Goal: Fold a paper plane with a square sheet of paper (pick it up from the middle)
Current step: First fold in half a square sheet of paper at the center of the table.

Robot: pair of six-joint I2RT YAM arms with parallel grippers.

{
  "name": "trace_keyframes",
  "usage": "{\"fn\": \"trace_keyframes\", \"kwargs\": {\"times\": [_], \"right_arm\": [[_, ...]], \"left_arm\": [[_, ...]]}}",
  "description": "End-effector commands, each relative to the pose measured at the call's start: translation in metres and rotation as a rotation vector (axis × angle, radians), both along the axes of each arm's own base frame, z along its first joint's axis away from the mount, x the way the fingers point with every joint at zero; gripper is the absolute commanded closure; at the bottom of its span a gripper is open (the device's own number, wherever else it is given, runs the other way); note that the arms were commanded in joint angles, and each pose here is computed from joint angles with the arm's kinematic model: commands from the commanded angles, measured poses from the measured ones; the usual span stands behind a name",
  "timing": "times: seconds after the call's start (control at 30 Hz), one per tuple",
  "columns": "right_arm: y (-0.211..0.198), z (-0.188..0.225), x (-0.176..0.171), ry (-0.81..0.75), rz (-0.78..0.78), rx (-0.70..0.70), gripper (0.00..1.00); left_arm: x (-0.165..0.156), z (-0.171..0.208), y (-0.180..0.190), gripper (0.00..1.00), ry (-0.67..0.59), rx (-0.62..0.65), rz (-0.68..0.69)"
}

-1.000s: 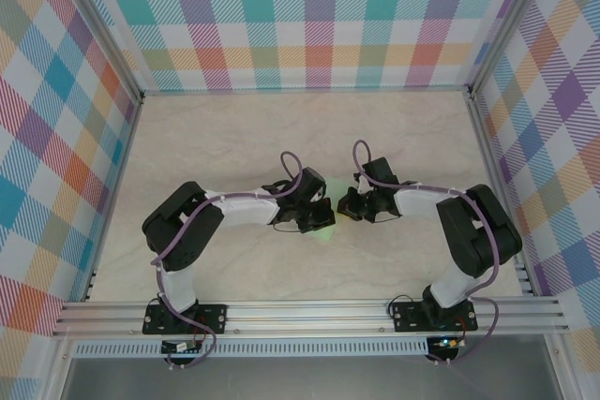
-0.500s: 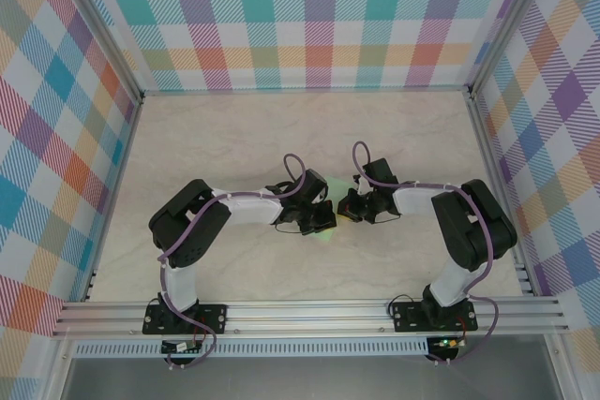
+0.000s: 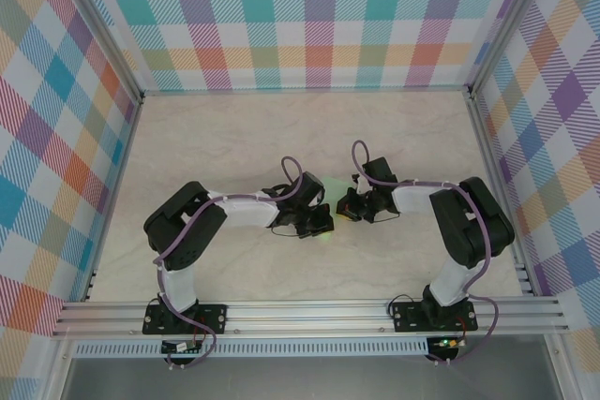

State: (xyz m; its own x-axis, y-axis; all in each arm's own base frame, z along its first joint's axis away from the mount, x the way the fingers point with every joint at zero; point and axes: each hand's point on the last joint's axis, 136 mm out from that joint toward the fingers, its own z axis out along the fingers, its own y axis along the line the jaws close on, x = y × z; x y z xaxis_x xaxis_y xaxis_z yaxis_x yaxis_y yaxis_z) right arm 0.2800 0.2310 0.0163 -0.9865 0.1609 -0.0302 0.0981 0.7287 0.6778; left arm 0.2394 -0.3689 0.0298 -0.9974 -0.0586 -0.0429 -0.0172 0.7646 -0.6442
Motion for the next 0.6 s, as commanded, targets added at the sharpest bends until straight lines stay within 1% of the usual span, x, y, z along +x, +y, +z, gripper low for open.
{"fn": "trace_keyframes", "kwargs": {"times": [0.0, 0.07, 0.27, 0.57], "right_arm": [[0.001, -0.003, 0.004, -0.003, 0.012, -0.009, 0.98], [0.001, -0.003, 0.004, -0.002, 0.012, -0.008, 0.98], [0.000, -0.006, 0.003, 0.007, 0.011, -0.014, 0.98], [-0.002, -0.008, 0.003, 0.009, 0.008, -0.028, 0.98]], "left_arm": [[-0.006, 0.017, -0.007, 0.97, -0.032, -0.043, -0.047], [-0.006, 0.015, -0.007, 0.97, -0.033, -0.038, -0.052], [-0.012, -0.011, 0.002, 0.97, 0.017, 0.035, -0.051], [-0.032, -0.031, 0.021, 0.97, 0.081, 0.093, -0.062]]}}
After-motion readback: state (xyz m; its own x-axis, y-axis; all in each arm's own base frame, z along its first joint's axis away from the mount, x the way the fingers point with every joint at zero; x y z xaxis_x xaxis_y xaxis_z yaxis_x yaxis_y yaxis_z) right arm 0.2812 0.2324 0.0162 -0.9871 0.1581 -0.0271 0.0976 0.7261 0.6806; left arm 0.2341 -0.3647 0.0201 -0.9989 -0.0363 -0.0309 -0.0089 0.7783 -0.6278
